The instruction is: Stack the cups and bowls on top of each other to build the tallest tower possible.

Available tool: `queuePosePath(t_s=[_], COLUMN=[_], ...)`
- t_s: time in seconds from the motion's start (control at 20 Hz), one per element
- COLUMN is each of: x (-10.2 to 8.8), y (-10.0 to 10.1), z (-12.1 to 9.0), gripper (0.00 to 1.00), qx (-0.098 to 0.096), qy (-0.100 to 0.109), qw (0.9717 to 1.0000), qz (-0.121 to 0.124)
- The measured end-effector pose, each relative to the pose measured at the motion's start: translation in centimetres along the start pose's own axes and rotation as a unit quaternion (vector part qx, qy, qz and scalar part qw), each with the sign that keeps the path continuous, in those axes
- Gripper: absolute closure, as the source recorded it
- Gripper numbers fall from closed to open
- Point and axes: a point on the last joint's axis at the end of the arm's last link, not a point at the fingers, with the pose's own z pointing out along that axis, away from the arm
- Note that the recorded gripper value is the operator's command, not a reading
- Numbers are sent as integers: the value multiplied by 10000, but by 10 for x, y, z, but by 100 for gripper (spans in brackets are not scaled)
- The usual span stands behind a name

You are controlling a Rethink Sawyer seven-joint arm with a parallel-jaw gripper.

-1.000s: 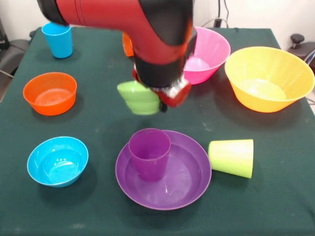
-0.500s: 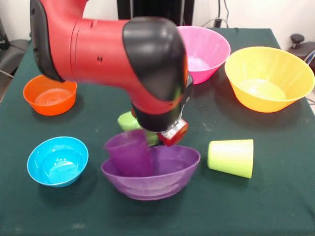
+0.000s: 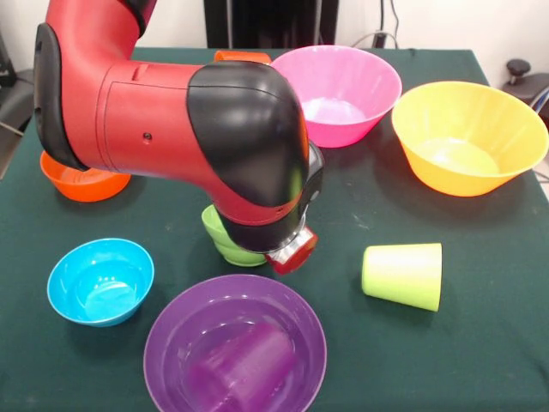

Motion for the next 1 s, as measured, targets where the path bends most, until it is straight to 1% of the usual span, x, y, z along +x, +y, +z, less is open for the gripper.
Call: queuePosePath(t_s=[0.15,0.3,1.0], x=[-4,-6,-5], y=[1,2,3], z=[-3,-5,-5], gripper=[100,100,100], qx=[-46,-67,-71], qy=[-64,-83,-83], qw=[10000,9999,9999], qz=[21,28,19])
